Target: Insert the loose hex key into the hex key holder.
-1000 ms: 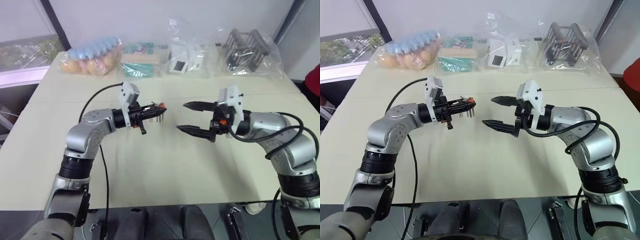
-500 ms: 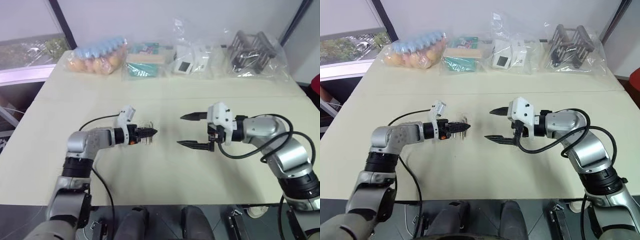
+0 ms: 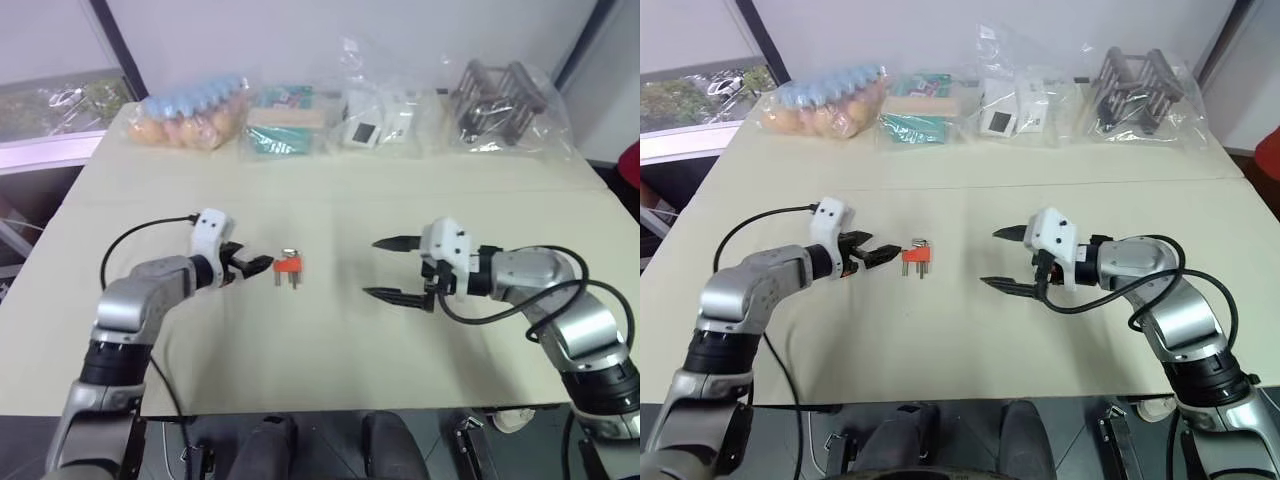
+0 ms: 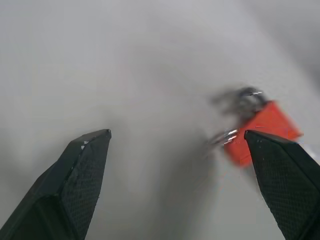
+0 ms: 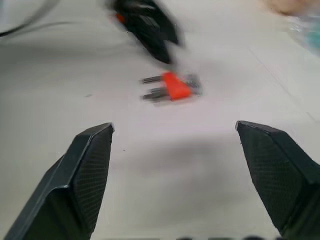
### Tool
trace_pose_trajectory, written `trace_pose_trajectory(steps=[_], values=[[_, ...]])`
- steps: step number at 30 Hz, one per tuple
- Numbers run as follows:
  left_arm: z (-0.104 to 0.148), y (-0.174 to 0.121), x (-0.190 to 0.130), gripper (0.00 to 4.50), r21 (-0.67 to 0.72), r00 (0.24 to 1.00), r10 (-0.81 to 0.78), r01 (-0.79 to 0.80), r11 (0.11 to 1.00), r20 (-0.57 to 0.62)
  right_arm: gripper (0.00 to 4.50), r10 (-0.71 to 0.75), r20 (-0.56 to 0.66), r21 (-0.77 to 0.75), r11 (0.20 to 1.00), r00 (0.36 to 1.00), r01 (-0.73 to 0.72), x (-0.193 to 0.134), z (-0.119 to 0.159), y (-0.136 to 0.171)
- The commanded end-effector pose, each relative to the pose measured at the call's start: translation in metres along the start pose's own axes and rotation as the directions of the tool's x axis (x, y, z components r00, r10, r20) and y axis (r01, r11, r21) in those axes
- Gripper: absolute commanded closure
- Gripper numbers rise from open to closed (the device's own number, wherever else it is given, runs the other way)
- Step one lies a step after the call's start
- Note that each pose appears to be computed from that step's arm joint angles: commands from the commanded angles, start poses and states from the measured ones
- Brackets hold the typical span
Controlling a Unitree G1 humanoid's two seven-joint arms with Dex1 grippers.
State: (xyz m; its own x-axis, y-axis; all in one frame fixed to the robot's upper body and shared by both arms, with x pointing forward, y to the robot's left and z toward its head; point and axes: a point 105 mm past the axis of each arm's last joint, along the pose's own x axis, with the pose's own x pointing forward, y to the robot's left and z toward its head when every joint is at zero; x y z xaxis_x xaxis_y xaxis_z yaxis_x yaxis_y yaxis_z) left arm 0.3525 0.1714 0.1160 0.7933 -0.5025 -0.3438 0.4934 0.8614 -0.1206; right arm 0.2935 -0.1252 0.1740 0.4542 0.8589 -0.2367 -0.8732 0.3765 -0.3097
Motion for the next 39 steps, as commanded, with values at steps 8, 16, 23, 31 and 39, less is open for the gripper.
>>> trace_pose_trajectory(steps=[8, 16, 23, 31, 39], values=[[0.055, 0.016, -0.057, 0.05, 0.006, 0.859, 0.156, -0.182, 0.983, 0.487, 0.41, -0.662, 0.288, 0.306, 0.748, 0.692, 0.589, -0.03, 0.012, -0.054], [0.057, 0.007, -0.066, 0.05, -0.043, 0.835, 0.139, -0.137, 0.99, 0.533, 0.41, -0.722, 0.263, 0.365, 0.688, 0.64, 0.627, -0.018, 0.005, -0.044], [0.047, 0.001, -0.073, 0.05, 0.011, 0.845, 0.159, -0.191, 0.981, 0.51, 0.41, -0.741, 0.255, 0.328, 0.671, 0.622, 0.665, -0.021, -0.001, -0.04], [0.045, -0.022, -0.077, 0.05, 0.056, 0.8, 0.254, -0.337, 0.94, 0.543, 0.41, -0.766, 0.232, 0.392, 0.637, 0.599, 0.663, -0.068, -0.013, -0.036], [0.046, -0.014, -0.076, 0.05, -0.01, 0.79, 0.248, -0.293, 0.956, 0.561, 0.41, -0.746, 0.183, 0.33, 0.66, 0.64, 0.675, -0.072, -0.018, -0.024]])
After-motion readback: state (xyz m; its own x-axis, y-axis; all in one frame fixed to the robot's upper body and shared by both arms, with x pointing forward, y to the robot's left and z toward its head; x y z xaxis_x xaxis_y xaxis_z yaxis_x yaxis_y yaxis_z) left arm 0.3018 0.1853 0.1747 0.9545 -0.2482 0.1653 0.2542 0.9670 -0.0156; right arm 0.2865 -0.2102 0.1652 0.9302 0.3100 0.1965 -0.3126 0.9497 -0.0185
